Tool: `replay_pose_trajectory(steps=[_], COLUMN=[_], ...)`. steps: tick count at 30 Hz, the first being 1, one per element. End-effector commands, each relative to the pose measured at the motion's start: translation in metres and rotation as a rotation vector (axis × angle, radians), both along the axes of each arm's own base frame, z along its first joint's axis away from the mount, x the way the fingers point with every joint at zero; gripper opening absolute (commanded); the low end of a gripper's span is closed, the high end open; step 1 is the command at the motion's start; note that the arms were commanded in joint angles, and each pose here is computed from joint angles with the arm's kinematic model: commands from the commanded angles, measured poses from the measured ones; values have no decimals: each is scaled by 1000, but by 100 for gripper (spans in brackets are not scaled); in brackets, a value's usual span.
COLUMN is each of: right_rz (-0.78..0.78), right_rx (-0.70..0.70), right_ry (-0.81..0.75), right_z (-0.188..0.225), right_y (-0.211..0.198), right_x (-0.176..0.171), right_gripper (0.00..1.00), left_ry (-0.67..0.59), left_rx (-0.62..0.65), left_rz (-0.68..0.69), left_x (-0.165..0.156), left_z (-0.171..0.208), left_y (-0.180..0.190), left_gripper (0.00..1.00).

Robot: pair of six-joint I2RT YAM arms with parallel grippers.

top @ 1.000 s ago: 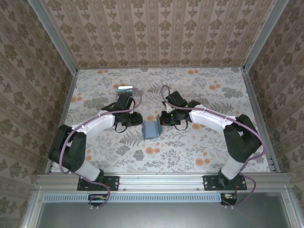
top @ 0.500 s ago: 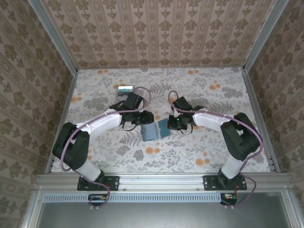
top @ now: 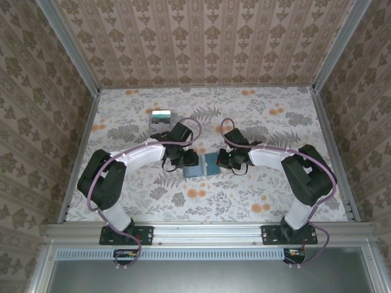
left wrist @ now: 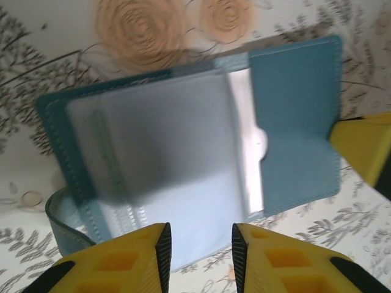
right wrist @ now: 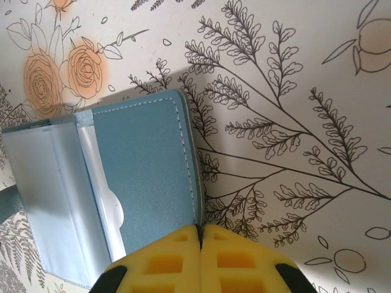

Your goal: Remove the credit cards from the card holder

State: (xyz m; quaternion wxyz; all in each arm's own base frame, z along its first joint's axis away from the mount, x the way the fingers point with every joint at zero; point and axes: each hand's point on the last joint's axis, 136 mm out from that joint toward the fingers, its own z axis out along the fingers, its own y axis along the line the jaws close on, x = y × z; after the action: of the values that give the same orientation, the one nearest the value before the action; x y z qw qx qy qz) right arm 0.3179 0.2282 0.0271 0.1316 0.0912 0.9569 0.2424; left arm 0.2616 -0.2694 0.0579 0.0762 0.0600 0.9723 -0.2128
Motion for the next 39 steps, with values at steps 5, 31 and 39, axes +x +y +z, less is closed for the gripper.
replay_pose_trajectory(steps=[5,31,39], right_rz=[-47,-28,-28], right_rx=[-4,8,7], right_ry=[-18,5,12], right_z=[1,-4,-7], right_y=[-6,-1,-1], right_x=[3,0,-1], right_gripper=[0,0,0], left_ry=[36,54,-8], left_rx=[90,-52,-154], left_rz=[60,24,-19], left_x=[-3,1,9], left_z=[-18,-24,2], left_y=[21,-3,-21], left_gripper=[34,34,48])
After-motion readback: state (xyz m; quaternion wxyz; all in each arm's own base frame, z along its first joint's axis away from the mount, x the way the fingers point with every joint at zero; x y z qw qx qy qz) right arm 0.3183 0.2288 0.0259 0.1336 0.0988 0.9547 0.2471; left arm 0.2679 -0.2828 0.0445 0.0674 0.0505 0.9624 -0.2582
